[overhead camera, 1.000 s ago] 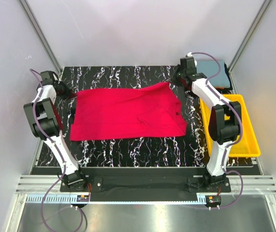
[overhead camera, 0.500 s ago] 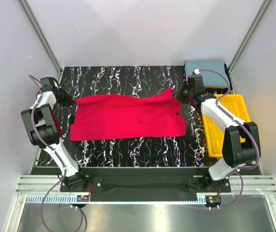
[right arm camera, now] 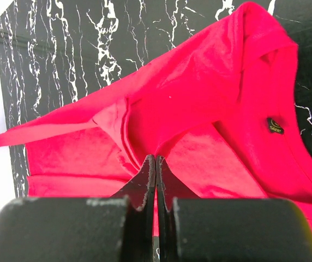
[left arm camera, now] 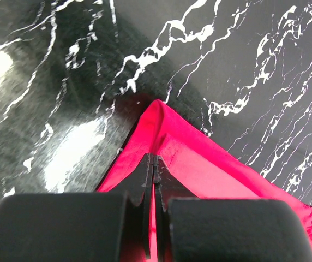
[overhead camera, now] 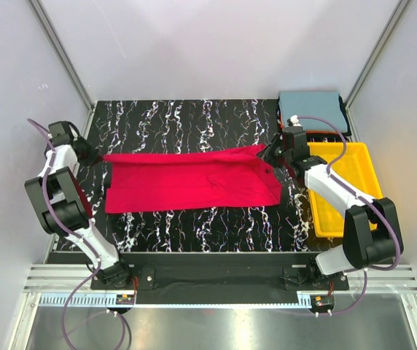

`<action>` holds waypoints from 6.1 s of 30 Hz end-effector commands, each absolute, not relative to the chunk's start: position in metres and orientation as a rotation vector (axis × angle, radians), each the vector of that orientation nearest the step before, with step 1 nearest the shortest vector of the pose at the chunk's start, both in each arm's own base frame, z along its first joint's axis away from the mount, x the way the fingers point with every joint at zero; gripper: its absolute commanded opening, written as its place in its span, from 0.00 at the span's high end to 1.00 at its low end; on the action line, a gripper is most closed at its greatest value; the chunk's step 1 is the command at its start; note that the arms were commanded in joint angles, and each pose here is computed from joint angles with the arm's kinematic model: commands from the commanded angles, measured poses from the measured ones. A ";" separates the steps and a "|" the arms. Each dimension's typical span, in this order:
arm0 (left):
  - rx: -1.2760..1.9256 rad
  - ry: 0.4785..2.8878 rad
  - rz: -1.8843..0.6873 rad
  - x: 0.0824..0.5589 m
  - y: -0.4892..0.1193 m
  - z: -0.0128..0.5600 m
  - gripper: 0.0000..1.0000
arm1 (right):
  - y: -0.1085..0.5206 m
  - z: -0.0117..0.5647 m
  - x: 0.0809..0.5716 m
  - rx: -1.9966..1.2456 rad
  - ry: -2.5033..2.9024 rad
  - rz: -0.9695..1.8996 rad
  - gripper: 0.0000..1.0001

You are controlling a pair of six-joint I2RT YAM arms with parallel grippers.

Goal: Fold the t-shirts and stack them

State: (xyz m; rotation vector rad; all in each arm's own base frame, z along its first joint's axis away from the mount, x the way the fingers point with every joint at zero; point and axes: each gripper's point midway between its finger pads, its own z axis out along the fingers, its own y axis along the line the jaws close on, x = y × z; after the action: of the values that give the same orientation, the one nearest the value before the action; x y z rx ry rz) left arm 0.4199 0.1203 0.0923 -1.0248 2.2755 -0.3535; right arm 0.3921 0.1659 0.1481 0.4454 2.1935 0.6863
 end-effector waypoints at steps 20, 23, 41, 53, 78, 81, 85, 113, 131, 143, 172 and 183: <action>-1.010 2.300 -0.265 0.383 0.119 0.091 1.00 | 0.154 0.181 0.369 0.273 2.110 0.626 1.00; -1.030 2.319 -0.221 0.375 0.122 0.083 1.00 | 0.161 0.163 0.357 0.266 2.168 0.668 1.00; -1.036 2.300 -0.070 0.349 0.125 0.108 0.68 | 0.167 0.134 0.320 0.254 2.314 0.677 0.73; -0.836 2.487 -0.287 0.370 0.055 0.075 0.61 | 0.192 0.119 0.341 0.221 2.408 0.731 0.64; -0.867 2.582 -0.108 0.394 0.098 0.036 0.56 | 0.280 0.060 0.406 -0.414 2.512 0.873 0.50; -0.838 2.595 -0.146 0.396 0.094 0.034 0.56 | 0.279 0.052 0.406 -0.414 2.529 0.857 0.50; -0.814 2.602 -0.151 0.396 0.093 0.034 0.61 | 0.279 0.047 0.406 -0.420 2.537 0.862 0.50; -0.607 2.568 -0.290 0.426 0.027 0.067 0.68 | 0.290 0.047 0.393 -0.562 2.513 0.939 0.50; -0.570 2.685 -0.359 0.424 0.014 0.024 0.64 | 0.313 0.054 0.335 -0.657 2.579 0.858 0.50; -0.556 2.633 -0.459 0.428 -0.001 0.050 0.61 | 0.289 0.102 0.317 -0.381 2.527 0.655 0.53; 0.095 2.548 -1.031 0.335 -0.302 0.080 0.51 | 0.149 0.045 0.344 0.277 2.761 0.323 0.68; 0.100 2.603 -0.961 0.324 -0.309 0.059 0.50 | 0.146 0.033 0.327 0.350 2.781 0.330 0.63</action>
State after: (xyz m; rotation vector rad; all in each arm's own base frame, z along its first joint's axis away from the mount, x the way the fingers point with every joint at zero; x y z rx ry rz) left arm 0.3182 -0.3057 0.0579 0.0953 2.6375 -0.9762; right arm 0.3212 0.1425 0.0220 0.3338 2.8299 0.2805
